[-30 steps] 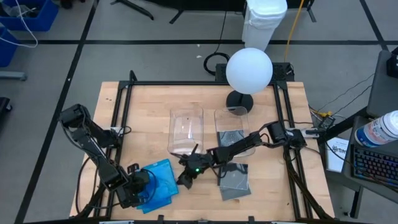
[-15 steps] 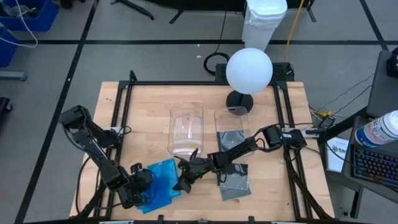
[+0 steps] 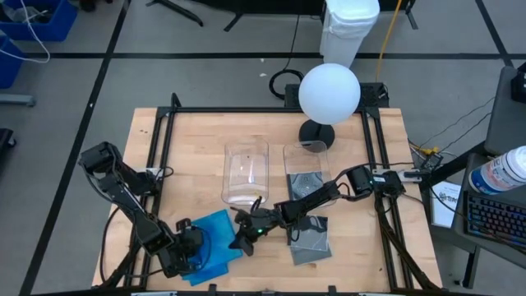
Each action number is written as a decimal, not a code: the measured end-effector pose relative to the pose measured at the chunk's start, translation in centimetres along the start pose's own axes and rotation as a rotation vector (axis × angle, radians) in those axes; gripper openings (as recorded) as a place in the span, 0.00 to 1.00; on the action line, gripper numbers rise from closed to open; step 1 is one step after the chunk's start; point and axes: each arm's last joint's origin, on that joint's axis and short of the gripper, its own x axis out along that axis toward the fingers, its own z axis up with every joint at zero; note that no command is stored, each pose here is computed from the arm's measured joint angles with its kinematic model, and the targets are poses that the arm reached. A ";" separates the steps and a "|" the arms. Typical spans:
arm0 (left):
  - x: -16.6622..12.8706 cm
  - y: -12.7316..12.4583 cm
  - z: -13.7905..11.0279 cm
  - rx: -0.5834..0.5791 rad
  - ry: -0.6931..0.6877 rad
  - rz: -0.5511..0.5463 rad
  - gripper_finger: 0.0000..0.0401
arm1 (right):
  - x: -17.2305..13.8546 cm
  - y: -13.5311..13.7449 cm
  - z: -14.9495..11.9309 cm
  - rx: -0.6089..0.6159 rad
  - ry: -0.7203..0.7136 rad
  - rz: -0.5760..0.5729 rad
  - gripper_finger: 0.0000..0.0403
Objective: Pick & place jewel cases by type
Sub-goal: Put the blue cd case into the left transparent bin
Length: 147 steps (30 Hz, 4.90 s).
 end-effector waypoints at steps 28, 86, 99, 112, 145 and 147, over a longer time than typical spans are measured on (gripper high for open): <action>-6.4 -1.4 -0.2 0.198 -0.495 -0.117 0.06 | -8.4 13.4 3.5 -0.971 -0.117 -0.309 0.07; -6.6 -1.4 -1.2 0.509 -0.504 -0.043 0.06 | -15.7 -1.2 13.6 0.469 -0.011 -0.611 0.08; -6.4 -1.2 -2.0 0.523 -0.477 -0.054 0.06 | -15.6 -3.2 12.0 0.528 -0.009 -0.541 0.12; -6.4 -1.2 -2.0 0.522 -0.475 -0.054 0.06 | -15.3 -3.3 12.1 0.452 -0.025 -0.484 0.14; -6.3 -1.1 -1.9 0.518 -0.476 -0.052 0.06 | -17.6 0.4 12.7 0.167 -0.067 -0.561 0.56; -6.3 -1.1 -1.8 0.514 -0.476 -0.048 0.06 | -17.8 0.5 12.7 0.169 -0.064 -0.574 0.56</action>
